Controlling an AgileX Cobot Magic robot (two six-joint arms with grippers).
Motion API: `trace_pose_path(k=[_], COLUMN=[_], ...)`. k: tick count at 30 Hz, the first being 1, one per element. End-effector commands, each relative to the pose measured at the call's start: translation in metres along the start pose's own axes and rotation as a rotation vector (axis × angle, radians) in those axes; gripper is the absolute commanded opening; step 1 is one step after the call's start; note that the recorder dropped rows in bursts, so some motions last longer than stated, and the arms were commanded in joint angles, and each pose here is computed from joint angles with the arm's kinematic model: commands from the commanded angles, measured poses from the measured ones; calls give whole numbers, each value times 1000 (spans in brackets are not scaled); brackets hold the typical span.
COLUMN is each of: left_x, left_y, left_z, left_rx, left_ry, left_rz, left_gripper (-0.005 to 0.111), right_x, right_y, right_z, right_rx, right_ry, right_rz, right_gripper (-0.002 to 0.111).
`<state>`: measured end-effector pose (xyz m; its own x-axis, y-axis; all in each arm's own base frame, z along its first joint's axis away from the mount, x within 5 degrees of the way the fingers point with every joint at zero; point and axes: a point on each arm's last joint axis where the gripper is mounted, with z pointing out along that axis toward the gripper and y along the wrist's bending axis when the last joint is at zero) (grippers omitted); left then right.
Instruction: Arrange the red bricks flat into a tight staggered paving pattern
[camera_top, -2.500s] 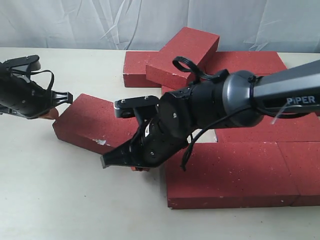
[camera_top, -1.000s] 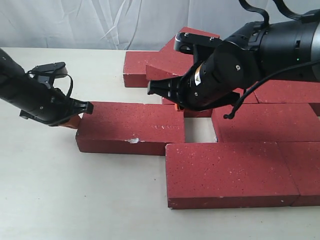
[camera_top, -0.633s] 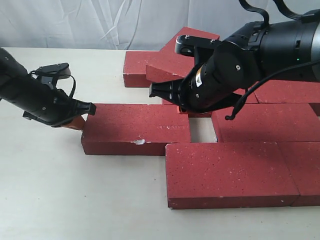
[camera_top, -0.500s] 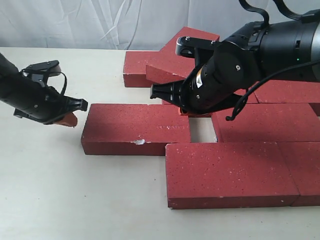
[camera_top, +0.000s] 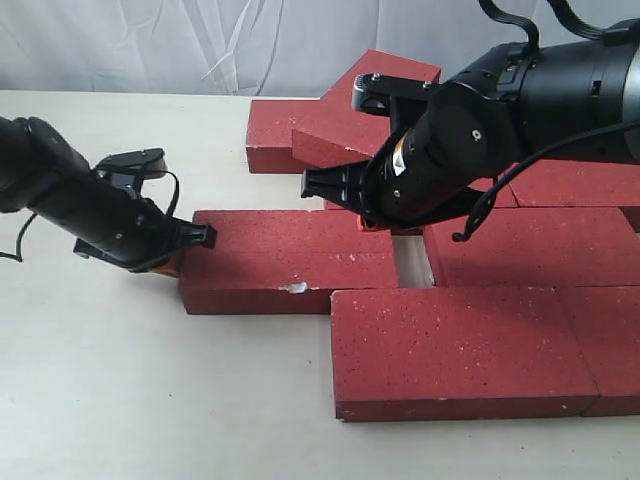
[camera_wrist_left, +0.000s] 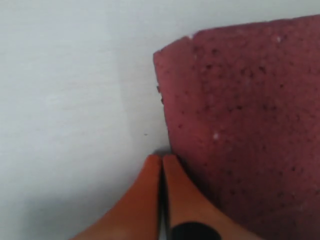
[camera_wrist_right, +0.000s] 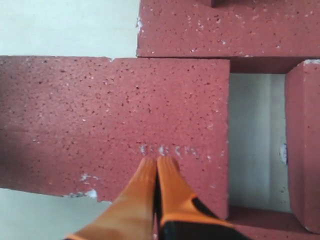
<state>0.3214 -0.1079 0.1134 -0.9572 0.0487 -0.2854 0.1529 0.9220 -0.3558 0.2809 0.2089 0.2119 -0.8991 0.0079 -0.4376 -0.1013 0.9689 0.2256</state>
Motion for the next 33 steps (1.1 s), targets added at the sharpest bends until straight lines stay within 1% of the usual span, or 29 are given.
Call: trace_pose_path(k=[1,5,12,14,19,22,29,32,33], left_x=[4,6,5,5,6,5,6,3,3], left_y=[-17,-25,-28,-31,-41,-42,-40,-30,-22], left_z=[9,11,11,11,10,9,9,8,6], left_rx=[29,49,67,93,196,210,200,168,148], left_ry=[6,7,1,-5,-1,-3,0,2,7], left_rz=[22,26,16,17,22,10,23,-10,-18], left_gripper=[0,0,0,0,0,0,0,0,0], right_x=[-2,-2,-2,-2,-3,-3,-3,-2,-2], right_y=[-2,-2,-2,-2,-2,-2,-2,-2,-1], right_z=[-3,-3,-3,-3,-3,-3,-3,-3,-3], right_rx=[7,8,7,7,12,12,12,3,1], right_ry=[-6,-7,-8,-8,-13,-13,-13,-7,-5], right_rz=[-4,-6,-6,-6,-16,-16,-16,0,1], right_gripper=[-1,-1,-1,-1,-1,-1,-1,-1,-1])
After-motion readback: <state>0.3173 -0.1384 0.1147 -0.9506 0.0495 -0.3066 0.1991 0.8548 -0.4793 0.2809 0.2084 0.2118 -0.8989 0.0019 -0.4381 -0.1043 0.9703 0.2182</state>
